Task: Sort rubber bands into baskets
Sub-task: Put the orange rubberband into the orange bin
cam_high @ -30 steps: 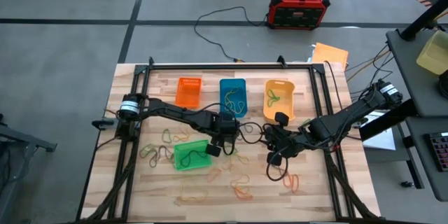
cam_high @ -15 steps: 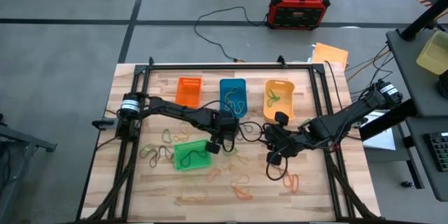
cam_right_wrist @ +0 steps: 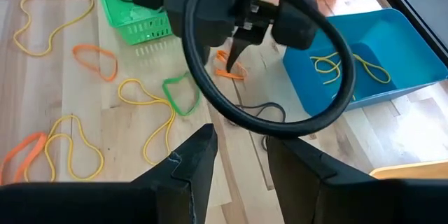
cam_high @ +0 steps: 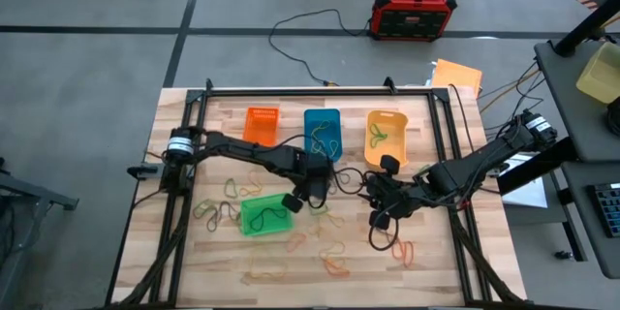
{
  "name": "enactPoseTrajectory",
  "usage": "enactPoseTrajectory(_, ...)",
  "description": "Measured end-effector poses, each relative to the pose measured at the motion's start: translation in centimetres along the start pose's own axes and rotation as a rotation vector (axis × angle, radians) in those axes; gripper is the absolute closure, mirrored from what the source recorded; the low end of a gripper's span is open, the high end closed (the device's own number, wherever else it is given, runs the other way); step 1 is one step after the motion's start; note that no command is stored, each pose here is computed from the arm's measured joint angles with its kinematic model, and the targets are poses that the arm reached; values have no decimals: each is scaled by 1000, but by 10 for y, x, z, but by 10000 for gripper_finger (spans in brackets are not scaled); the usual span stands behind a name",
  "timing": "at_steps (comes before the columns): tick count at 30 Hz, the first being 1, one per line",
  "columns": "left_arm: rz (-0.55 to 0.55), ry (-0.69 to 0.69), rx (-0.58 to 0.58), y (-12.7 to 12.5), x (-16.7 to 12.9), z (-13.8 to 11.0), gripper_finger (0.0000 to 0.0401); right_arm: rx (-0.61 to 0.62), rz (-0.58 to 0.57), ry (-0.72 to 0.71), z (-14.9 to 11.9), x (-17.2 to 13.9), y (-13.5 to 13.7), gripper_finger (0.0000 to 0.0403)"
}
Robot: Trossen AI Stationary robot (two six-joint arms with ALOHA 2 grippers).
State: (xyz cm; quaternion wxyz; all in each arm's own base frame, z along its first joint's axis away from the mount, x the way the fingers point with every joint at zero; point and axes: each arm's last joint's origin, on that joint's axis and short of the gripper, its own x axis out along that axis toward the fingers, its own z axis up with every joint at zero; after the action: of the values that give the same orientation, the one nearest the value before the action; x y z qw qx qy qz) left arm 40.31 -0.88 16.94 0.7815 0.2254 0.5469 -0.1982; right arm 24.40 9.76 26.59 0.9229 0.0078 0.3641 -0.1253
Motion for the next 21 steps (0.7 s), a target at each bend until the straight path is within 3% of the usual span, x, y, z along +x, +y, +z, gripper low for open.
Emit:
enactPoseTrajectory(8, -36, -22, -22, 9, -6, -1, 274, 11, -3, -1, 0, 0, -1, 273)
enactPoseTrajectory(16, -47, -10, 147, 11, -7, -4, 274, 15, -7, -1, 1, 1, -2, 273)
enactPoseTrajectory(21, -52, -2, 168, 12, -8, -6, 274, 16, -7, -1, 1, 1, -2, 268)
